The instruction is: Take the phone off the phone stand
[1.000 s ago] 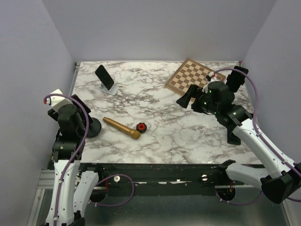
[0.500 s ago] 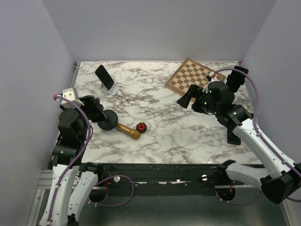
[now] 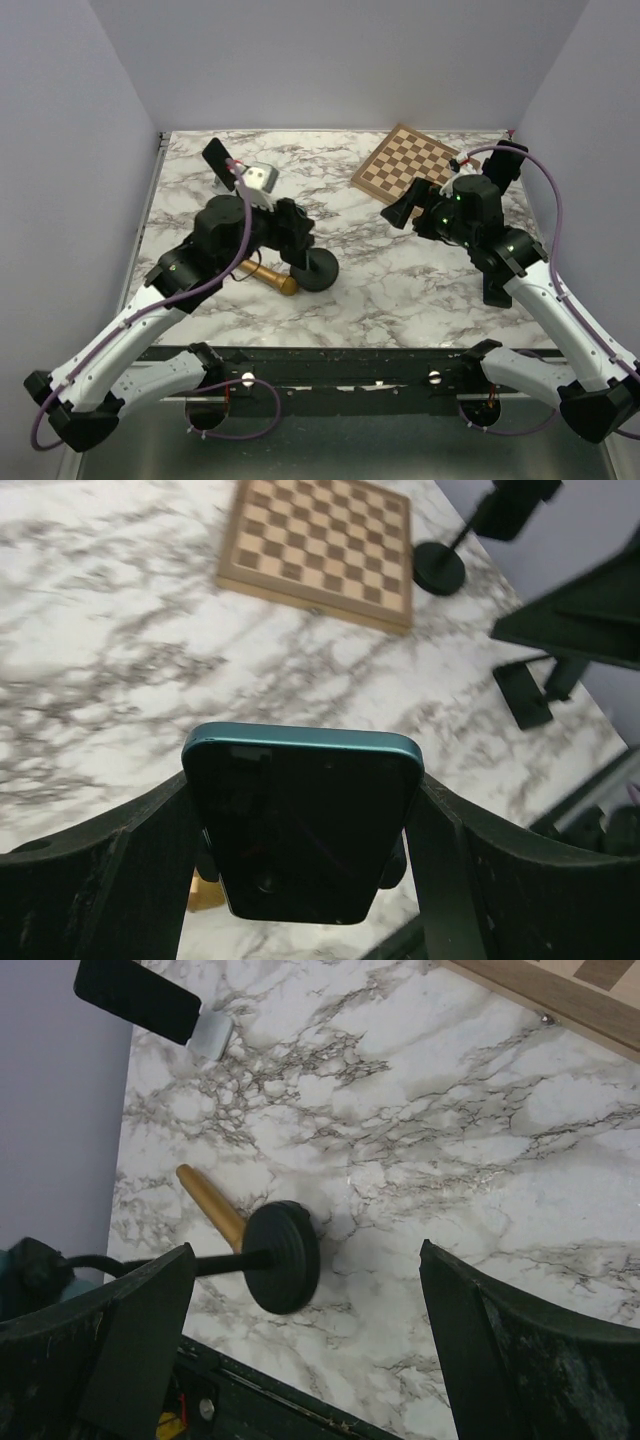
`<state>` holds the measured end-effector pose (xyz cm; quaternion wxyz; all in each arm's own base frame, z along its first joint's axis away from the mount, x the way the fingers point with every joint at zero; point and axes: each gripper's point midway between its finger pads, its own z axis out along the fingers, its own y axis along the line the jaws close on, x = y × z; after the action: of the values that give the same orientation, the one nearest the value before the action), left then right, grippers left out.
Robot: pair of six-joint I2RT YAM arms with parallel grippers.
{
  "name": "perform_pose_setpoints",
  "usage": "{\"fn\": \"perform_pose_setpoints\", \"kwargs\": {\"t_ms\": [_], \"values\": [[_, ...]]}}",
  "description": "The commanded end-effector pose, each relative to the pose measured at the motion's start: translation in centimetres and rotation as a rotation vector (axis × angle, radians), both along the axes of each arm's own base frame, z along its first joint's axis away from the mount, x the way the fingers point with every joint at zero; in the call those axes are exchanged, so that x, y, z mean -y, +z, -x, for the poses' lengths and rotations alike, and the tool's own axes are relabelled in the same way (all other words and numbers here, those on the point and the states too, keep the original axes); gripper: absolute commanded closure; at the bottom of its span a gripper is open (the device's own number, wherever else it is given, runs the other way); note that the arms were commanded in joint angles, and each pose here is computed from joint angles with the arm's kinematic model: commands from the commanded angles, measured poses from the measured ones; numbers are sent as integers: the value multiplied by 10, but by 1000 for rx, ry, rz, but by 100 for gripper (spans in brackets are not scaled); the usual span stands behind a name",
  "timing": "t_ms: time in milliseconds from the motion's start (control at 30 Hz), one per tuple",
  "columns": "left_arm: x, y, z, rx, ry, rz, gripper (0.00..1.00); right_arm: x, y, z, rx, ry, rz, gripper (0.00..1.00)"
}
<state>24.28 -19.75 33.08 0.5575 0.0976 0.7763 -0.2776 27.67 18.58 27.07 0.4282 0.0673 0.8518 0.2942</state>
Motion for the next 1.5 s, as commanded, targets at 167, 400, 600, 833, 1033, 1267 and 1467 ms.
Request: {"fn": "perform_pose_setpoints", "kwargs": {"t_ms": [167, 400, 600, 833, 1033, 1267, 1467], "values": [[110, 10, 26, -18, -66, -28, 100, 52, 17, 12, 90, -132, 178, 0], [140, -9, 19, -27, 60, -136, 100, 78, 13, 27, 79, -163, 292, 0], [140, -20, 7, -50, 190, -119, 100, 89, 2, 30, 63, -200, 323, 0], [157, -33, 10, -107, 147, -136, 74, 68, 17, 36, 77, -155, 175, 0], [162, -38, 13, -141, 86, -77, 46, 44, -9, 44, -66, -32, 166, 0], [160, -31, 19, -143, 51, -57, 3, 40, -14, 47, -89, -15, 162, 0], [142, -8, 34, -129, -3, 18, 1, 41, -3, 52, -85, -14, 142, 0]]}}
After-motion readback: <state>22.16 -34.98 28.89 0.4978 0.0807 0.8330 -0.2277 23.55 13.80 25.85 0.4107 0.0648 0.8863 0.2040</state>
